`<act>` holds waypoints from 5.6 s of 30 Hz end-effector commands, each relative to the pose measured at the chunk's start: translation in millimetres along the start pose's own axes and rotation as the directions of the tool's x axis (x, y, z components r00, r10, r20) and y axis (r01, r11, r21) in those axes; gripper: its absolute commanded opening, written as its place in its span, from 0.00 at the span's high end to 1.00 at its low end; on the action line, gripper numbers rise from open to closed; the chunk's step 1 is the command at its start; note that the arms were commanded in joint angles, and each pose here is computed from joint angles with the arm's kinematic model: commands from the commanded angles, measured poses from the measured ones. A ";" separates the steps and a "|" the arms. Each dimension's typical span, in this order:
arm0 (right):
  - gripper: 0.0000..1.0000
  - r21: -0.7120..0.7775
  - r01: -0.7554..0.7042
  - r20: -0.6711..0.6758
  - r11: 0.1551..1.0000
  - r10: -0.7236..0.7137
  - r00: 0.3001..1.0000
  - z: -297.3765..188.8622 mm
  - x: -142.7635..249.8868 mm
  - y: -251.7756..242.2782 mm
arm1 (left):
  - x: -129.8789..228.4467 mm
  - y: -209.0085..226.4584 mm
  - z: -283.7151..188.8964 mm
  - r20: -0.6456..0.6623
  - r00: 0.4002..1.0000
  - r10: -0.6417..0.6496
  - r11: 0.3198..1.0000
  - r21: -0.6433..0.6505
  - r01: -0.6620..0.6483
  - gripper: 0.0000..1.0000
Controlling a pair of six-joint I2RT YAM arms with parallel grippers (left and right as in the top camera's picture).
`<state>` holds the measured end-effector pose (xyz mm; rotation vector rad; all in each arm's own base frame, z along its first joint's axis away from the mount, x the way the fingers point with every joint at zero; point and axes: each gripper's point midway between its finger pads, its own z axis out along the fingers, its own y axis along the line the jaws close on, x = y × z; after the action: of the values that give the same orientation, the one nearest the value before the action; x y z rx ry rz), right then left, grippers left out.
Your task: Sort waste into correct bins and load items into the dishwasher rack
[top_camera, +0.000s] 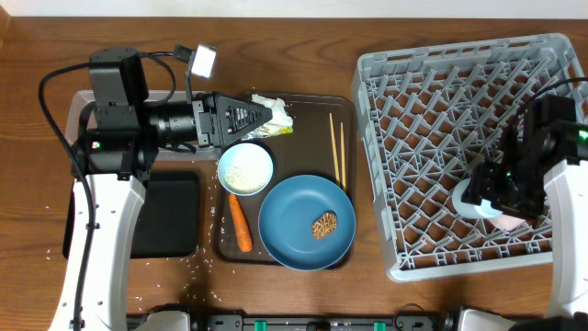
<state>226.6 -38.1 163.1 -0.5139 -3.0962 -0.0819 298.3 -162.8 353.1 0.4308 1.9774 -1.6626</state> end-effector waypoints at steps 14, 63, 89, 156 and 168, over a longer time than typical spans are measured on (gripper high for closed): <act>0.16 0.017 -0.051 -0.027 0.999 0.051 0.998 15.8 -6.8 -4.4 | -5.3 -4.6 -1.9 0.009 1.000 0.022 1.000 -0.004 -0.022 0.30; 0.16 -0.334 0.417 0.559 0.845 -0.179 0.809 -102.5 -40.6 157.0 | 52.7 358.3 64.3 -0.275 0.960 0.049 0.353 -0.894 -0.275 0.23; 0.16 -0.348 0.384 0.522 0.855 -0.163 0.837 -93.7 -42.2 157.3 | 9.4 260.9 45.0 -0.122 0.986 0.111 0.399 -0.903 -0.156 0.94; 0.15 -0.347 0.377 0.506 0.859 -0.167 0.846 -90.9 -38.8 155.5 | 79.4 343.9 99.1 -0.430 0.900 0.072 0.390 -0.818 -0.422 0.94; 0.15 -0.347 0.378 0.510 0.858 -0.166 0.844 -91.5 -39.6 155.9 | 19.4 250.2 79.7 -0.350 0.908 0.230 0.380 -0.827 -0.415 0.94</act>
<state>314.1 88.0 262.0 -0.0613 -3.6153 -0.7822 433.9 -198.8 115.0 0.5343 2.3860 -0.1766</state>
